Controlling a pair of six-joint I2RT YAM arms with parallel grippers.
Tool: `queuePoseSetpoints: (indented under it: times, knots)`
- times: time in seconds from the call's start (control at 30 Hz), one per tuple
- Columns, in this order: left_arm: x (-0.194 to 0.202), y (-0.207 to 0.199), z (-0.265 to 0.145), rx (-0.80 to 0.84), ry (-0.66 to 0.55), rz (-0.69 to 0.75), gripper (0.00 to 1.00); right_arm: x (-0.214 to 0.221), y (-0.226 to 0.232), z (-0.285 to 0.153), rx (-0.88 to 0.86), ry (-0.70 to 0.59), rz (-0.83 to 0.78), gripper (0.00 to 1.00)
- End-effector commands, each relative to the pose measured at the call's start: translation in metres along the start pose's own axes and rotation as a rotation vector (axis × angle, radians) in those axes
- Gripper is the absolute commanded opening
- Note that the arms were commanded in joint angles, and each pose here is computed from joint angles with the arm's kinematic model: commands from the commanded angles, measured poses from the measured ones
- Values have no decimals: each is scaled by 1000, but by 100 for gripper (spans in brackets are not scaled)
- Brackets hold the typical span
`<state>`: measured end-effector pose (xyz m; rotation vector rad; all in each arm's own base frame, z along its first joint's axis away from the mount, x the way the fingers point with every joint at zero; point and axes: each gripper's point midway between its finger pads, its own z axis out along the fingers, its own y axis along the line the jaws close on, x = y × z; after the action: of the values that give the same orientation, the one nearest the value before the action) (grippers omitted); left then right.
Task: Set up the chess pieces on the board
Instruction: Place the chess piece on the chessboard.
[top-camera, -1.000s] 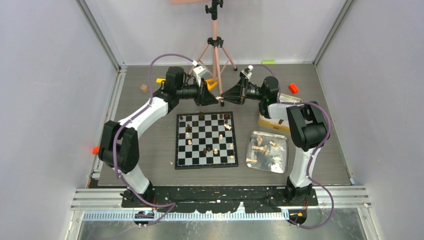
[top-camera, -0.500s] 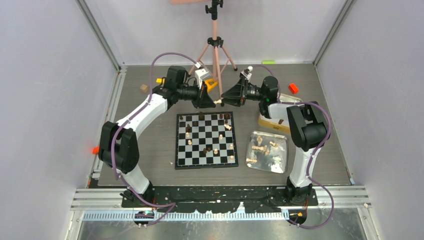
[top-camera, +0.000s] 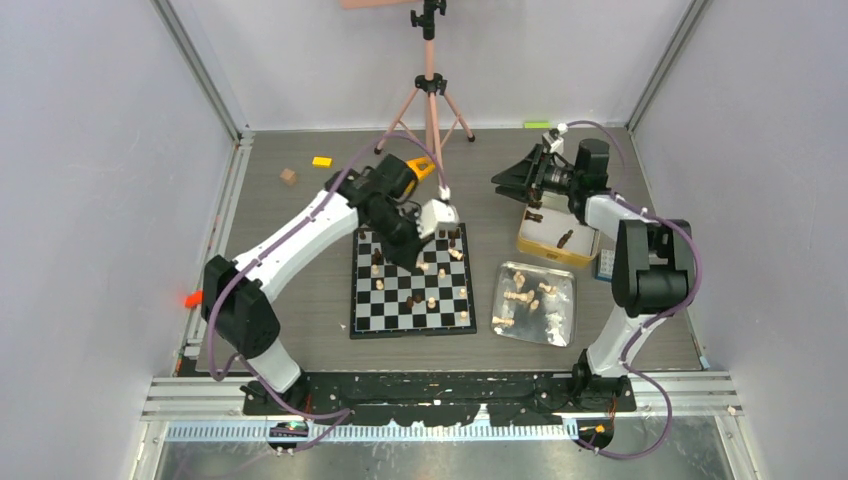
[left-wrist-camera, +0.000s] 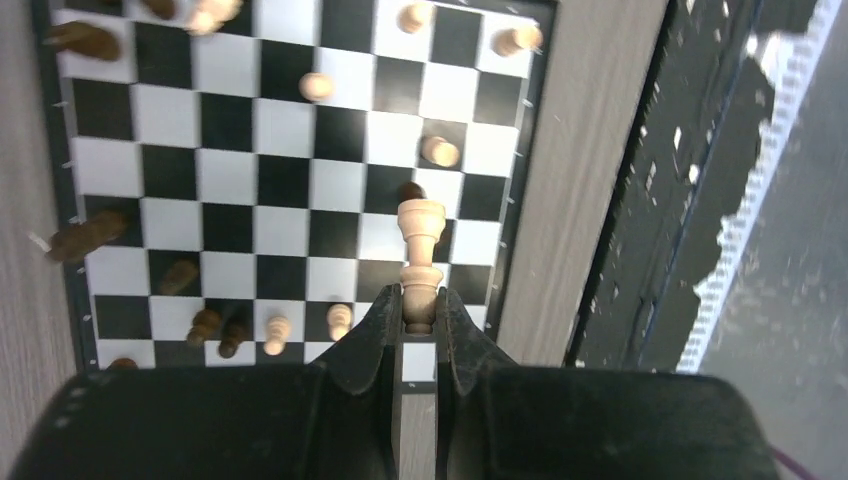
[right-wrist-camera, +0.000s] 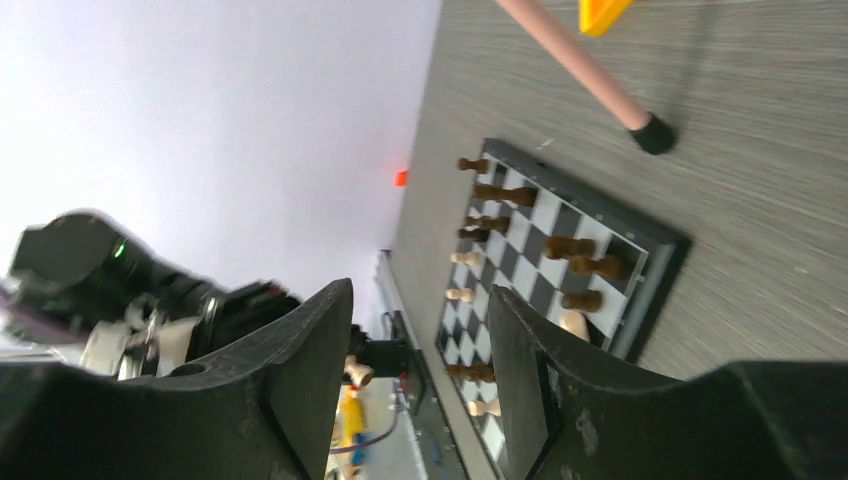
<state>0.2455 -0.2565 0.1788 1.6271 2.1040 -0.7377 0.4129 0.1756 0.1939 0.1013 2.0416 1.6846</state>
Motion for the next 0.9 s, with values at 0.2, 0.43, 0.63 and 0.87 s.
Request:
queuePoseSetpoints:
  times: [0.2,0.43,0.63,0.87]
  knots:
    - [21,-60,13,45,453,269,0,-14,-6,-68,254,-72,-247,57]
    - [31,-74,52,42,629,380,0,-13,-11,-90,307,-113,-288,56]
    - [39,-76,81,42,731,428,0,-14,-12,-96,307,-122,-291,55]
    - [49,-65,98,-20,828,459,0,-12,-11,-97,298,-119,-286,54]
